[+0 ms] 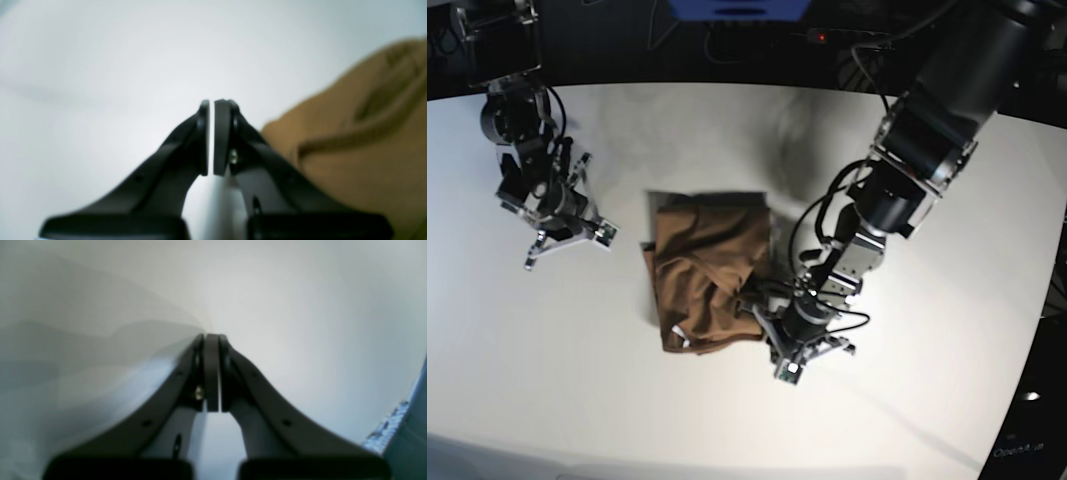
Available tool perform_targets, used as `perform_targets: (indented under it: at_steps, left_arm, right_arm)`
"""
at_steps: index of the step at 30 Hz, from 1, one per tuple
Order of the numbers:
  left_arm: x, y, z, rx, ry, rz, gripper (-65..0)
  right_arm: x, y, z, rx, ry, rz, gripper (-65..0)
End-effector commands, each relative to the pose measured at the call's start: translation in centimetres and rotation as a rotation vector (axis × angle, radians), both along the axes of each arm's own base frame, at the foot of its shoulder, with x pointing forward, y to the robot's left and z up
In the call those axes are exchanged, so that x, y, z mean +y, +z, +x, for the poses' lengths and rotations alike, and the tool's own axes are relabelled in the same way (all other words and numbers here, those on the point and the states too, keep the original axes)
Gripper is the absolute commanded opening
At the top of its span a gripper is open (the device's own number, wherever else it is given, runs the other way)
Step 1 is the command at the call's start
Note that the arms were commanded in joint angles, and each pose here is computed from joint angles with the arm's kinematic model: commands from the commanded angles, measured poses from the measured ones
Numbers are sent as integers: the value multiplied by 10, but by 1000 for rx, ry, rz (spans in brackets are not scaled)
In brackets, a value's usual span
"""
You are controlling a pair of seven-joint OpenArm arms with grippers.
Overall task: Fold the T-shirt properly
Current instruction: 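Push the bundle's edge with the left gripper to square it, then move both grippers to opposite sides of the brown bundle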
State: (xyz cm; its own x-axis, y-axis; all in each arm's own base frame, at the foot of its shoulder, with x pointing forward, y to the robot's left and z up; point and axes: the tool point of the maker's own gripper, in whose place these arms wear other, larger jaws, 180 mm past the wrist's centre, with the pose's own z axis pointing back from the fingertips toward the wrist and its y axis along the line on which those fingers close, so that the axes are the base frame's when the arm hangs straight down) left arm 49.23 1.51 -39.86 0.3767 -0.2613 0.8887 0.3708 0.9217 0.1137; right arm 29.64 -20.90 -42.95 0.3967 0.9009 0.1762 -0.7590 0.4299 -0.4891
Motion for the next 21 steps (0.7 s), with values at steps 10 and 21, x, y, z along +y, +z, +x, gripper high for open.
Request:
perform_targets:
  at_steps: [10, 21]
  left_arm:
    - [0, 49, 31, -75, 28, -51, -627]
    - [139, 40, -48, 12, 195, -11, -627]
  right_arm:
    - [2, 13, 11, -57, 13, -32, -647]
    - [32, 87, 38, -288, 35, 19, -647]
